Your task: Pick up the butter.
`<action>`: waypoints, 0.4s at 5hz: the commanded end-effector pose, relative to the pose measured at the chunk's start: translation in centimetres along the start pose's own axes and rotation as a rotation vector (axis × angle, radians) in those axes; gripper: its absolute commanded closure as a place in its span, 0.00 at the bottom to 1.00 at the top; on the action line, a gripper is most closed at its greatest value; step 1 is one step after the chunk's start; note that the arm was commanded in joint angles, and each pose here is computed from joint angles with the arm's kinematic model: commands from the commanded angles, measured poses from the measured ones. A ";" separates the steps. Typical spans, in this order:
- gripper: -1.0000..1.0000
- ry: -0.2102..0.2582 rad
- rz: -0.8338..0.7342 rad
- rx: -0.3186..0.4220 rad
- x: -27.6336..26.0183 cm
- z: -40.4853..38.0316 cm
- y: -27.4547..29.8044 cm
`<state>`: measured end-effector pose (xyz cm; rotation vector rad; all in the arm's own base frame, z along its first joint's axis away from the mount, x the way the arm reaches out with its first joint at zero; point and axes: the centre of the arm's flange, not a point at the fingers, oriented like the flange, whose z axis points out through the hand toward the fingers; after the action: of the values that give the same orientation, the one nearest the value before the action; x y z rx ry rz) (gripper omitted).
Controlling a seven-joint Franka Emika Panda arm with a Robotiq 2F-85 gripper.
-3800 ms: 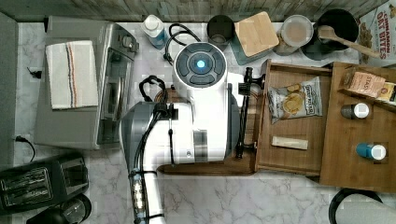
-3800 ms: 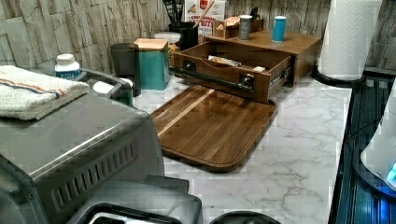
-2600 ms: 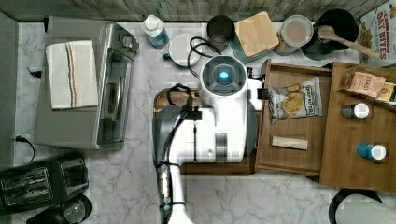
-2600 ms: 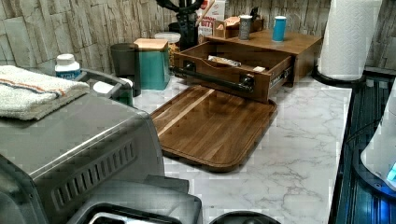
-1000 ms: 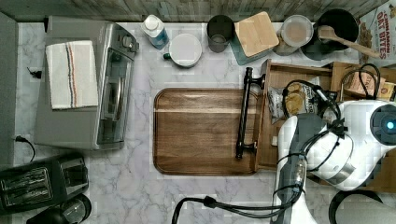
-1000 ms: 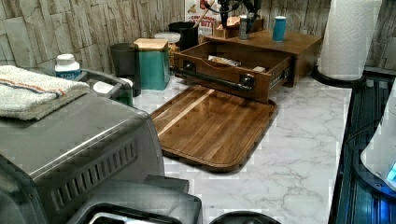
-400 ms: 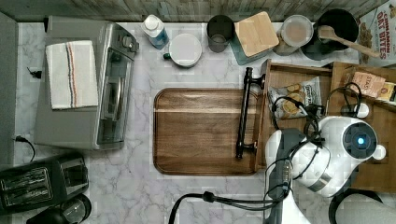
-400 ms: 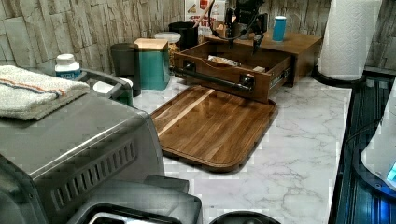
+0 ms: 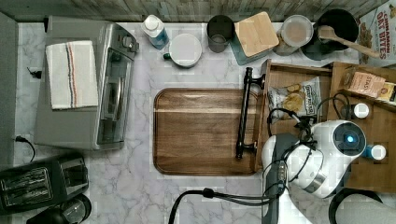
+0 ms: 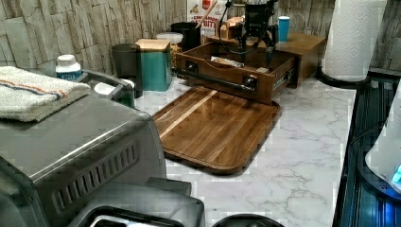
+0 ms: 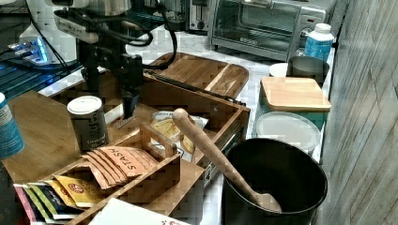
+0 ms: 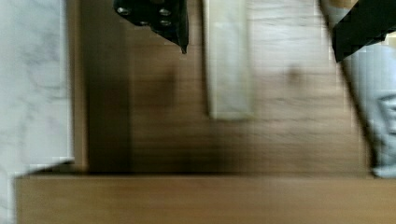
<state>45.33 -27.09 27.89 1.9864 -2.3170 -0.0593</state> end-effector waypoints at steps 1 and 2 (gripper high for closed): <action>0.00 -0.033 0.128 0.068 2.4 0.3 0.1; 0.00 -0.038 0.103 0.058 2.2 1.0 -0.2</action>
<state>44.85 -27.00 25.02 1.9505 -2.3876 -0.0559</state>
